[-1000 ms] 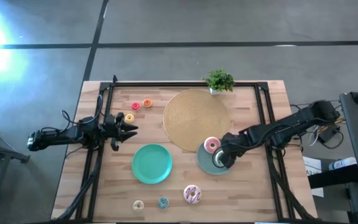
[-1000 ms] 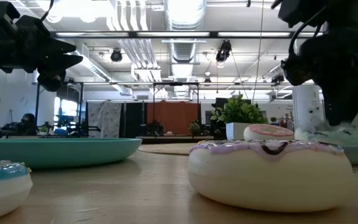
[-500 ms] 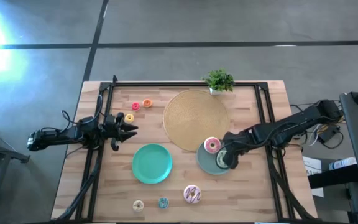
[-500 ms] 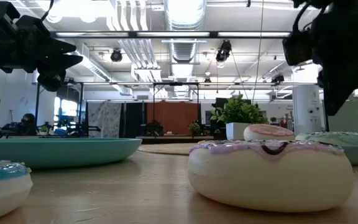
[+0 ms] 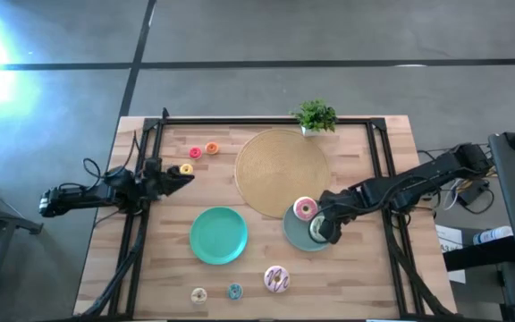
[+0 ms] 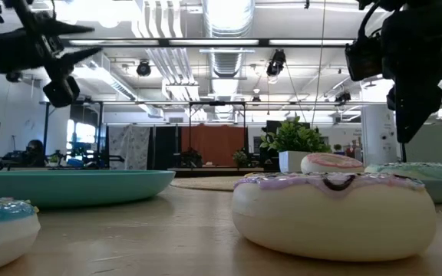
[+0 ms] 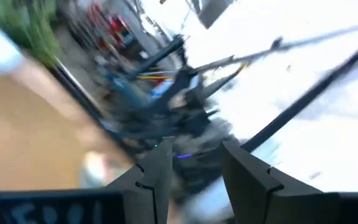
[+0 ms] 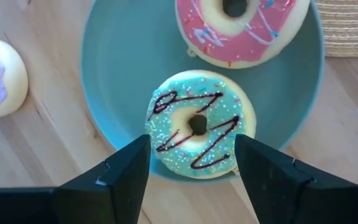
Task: Pick & Place donuts
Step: Put the large purple donut on the light blue plate
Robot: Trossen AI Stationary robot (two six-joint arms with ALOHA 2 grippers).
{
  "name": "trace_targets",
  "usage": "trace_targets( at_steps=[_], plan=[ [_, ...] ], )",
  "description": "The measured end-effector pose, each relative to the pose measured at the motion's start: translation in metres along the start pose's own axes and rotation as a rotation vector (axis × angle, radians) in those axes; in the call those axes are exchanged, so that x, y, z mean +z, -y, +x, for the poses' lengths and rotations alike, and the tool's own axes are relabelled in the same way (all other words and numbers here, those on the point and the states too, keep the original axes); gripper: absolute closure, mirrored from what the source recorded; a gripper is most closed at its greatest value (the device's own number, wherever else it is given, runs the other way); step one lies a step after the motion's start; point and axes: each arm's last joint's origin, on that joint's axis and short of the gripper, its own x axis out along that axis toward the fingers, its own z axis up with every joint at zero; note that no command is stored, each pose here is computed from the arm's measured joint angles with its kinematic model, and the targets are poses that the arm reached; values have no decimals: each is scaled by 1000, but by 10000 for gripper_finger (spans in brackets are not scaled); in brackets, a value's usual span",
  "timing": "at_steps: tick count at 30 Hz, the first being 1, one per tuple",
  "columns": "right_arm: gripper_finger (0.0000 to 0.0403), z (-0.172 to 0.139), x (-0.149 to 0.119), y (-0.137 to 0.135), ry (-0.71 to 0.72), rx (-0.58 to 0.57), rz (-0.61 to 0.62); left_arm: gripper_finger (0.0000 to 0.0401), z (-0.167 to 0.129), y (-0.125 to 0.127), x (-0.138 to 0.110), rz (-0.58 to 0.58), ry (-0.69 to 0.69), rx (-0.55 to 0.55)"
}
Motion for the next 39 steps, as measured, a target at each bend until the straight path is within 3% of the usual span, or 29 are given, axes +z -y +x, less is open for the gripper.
trace_targets(
  at_steps=[1, 4, 10, 14, 20, 26, 33, 39],
  plan=[
    [179, 0, 0, 0, 0, 1, 0, 291, 0, 1, 1, -64, 8, -12],
    [179, 0, 0, 0, 0, 1, 0, 291, 0, 3, 3, -89, 33, -33],
    [179, 0, 1, -1, 7, 10, 3, 291, -1, 1, 8, -203, 206, 54],
    [179, -2, 4, -6, 35, 50, 10, 291, -1, 5, 11, -249, 243, 10],
    [179, -10, 15, -21, 112, 157, -2, 291, 4, 13, 17, -210, 239, 34],
    [179, -9, 20, -29, 112, 203, -14, 291, 12, 15, 15, -168, 127, 44],
    [179, 7, 29, -46, 55, 248, -127, 291, 19, 12, 11, -182, 48, 73],
    [179, 24, 40, -72, 9, 273, -409, 291, 23, 15, 11, -167, -4, 61]
  ],
)
